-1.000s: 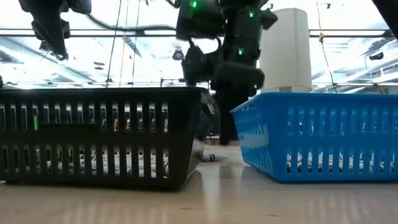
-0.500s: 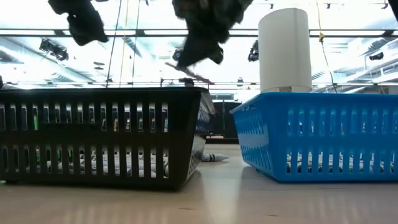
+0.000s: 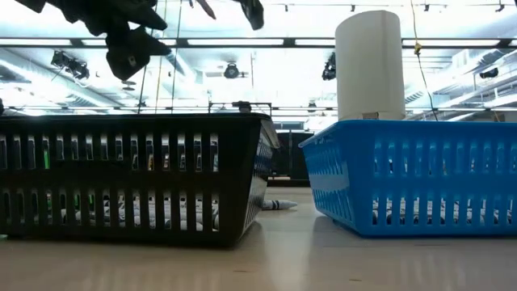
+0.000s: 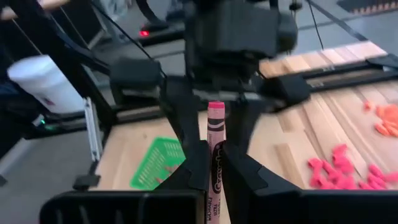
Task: Sort crayons
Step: Put the pink crayon into the green basket
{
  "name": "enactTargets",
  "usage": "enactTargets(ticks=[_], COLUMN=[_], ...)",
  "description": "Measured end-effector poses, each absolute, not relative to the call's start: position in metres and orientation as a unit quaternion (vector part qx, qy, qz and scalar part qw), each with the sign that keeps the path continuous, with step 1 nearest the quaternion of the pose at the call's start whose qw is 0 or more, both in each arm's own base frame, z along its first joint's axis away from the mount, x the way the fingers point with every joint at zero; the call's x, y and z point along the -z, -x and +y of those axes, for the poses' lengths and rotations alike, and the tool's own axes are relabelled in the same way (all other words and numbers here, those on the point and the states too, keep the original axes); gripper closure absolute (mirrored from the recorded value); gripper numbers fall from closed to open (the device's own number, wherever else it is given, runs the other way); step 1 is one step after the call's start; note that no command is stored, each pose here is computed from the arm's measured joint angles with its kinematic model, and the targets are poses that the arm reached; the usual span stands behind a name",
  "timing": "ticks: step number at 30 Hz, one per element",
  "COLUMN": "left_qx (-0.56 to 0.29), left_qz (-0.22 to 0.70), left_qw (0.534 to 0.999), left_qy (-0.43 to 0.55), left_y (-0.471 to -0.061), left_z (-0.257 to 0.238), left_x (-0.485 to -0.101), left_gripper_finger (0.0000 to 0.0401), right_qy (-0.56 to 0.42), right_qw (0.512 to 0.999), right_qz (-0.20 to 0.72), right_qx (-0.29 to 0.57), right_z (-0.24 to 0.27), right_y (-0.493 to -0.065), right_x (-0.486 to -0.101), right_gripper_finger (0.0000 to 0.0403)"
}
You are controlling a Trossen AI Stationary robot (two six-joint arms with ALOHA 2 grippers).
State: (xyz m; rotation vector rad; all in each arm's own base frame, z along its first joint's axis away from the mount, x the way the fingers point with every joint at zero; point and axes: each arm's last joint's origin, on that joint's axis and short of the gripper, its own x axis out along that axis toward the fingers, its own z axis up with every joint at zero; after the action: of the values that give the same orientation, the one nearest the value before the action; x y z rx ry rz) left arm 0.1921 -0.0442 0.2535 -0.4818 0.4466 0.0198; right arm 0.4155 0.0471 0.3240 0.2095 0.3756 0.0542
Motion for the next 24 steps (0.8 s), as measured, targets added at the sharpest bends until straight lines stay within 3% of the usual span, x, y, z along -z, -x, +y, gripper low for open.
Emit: enactTargets(ticks=[11,24], left_qx=[0.016,-0.010], left_qz=[0.121,0.061], left_qw=[0.971,0.977], left_qy=[0.206,0.206], left_y=[-0.211,-0.236], left_z=[-0.048,-0.052], left_x=[-0.260,-0.255], left_gripper_finger=[0.0230,0.0233], right_qy=[-0.102,-0.107], right_qw=[0.986,0.986], right_qz=[0.129,0.127], right_qx=[-0.010,-0.006], right_z=[0.042,0.041], right_y=[-0.419,-0.419], right_x=[-0.334,-0.335], right_gripper_finger=[0.0368,0.0368])
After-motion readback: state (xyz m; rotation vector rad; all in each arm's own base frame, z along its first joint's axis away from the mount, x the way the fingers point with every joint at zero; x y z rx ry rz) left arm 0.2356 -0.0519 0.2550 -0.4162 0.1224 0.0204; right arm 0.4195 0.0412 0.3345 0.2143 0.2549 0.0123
